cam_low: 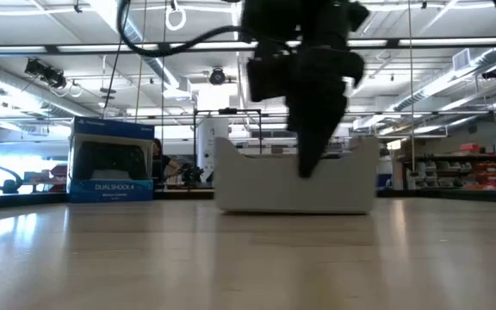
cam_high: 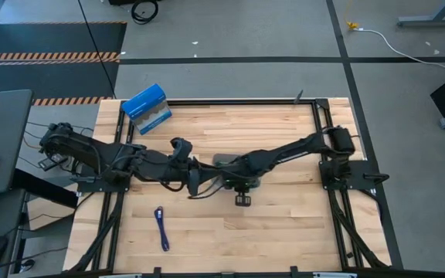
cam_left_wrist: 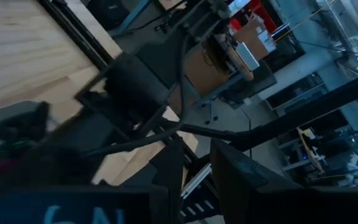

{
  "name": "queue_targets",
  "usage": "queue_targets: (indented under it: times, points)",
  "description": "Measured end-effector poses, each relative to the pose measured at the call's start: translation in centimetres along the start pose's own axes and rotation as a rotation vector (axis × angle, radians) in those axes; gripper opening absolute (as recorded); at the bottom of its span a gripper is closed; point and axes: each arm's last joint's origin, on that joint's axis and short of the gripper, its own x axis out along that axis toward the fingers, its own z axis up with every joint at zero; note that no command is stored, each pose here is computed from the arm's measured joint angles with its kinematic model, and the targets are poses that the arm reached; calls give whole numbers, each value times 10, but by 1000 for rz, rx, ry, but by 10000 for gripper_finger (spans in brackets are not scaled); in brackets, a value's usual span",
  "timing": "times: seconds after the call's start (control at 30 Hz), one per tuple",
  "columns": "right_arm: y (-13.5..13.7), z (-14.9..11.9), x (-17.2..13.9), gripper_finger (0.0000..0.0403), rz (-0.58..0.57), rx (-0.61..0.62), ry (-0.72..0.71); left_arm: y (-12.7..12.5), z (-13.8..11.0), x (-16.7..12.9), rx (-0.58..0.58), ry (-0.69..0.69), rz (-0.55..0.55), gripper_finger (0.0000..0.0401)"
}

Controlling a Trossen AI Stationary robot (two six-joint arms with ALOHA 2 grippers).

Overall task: Pick and place USB-C Cables
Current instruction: Move the bin to the center of the table, then put the ziptied dark blue USB charger cable into the bin

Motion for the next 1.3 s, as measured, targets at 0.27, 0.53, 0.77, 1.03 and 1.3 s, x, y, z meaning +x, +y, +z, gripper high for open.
queue_targets:
  times: [0.27, 0.53, 0.77, 1.03, 1.3]
  points:
    - [-13, 24, 5, 2, -8, -38, 41, -4, -5, -5, -16, 18, -20, 75]
    - [-22, 25, 4, 2, -6, -27, 37, -7, -8, -7, -13, 23, -22, 75]
    - [-24, 26, 4, 13, -7, -6, 32, -7, -8, -7, -13, 22, -22, 75]
    - [-17, 25, -13, 57, 4, 18, -5, -7, -9, -7, -13, 37, -32, 75]
    - [-12, 23, -51, 122, -1, 48, -110, -5, -10, -7, 32, 54, -16, 75]
